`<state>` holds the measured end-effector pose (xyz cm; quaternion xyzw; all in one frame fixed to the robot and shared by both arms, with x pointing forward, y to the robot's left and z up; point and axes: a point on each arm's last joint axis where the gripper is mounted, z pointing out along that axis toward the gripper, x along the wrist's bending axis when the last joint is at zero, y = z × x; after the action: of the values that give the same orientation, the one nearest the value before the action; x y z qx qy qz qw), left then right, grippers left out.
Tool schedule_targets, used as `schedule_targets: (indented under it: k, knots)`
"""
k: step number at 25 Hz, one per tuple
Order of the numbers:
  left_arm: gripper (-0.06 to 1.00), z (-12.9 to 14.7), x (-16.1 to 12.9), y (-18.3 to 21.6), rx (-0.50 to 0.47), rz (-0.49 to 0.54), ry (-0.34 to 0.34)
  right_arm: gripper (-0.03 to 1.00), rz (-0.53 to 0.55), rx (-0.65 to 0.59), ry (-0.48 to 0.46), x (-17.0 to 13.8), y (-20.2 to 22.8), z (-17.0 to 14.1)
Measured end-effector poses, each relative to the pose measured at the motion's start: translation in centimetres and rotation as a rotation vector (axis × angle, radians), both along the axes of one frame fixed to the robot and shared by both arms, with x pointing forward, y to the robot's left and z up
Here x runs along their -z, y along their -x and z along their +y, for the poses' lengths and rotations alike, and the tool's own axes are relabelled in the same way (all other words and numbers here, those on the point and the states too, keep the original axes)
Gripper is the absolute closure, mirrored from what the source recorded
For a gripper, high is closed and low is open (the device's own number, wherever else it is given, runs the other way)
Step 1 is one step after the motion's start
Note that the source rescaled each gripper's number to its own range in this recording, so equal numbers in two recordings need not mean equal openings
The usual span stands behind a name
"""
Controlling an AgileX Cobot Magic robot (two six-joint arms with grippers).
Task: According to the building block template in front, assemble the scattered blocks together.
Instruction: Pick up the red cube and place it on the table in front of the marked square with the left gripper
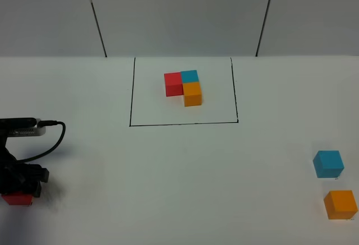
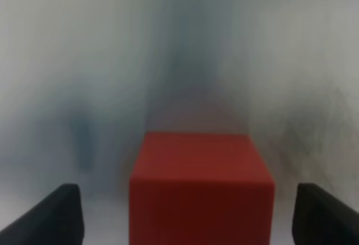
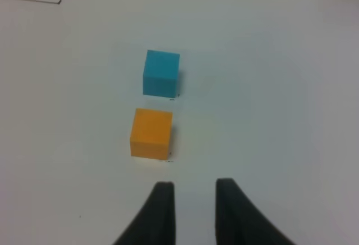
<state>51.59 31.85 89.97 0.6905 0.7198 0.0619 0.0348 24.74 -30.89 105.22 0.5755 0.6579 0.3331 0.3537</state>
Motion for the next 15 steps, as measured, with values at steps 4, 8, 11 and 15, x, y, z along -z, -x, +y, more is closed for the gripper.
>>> schedule_targets:
  k: [4, 8, 11, 15]
  knots:
    - [0.17, 0.0, 0.2, -0.1, 0.001, -0.007, 0.000, 0.97, 0.000, 0.000, 0.000, 0.0, 0.0, 0.0]
    - [0.17, 0.0, 0.6, -0.2, 0.001, 0.005, 0.001, 0.97, 0.000, 0.000, 0.000, 0.0, 0.0, 0.0]
    - [0.17, 0.0, 1.0, -0.2, 0.002, 0.019, 0.002, 0.97, 0.000, 0.000, 0.000, 0.0, 0.0, 0.0]
    - [0.17, 0.0, 1.2, -0.2, 0.003, 0.016, 0.002, 0.97, 0.000, 0.000, 0.000, 0.0, 0.0, 0.0]
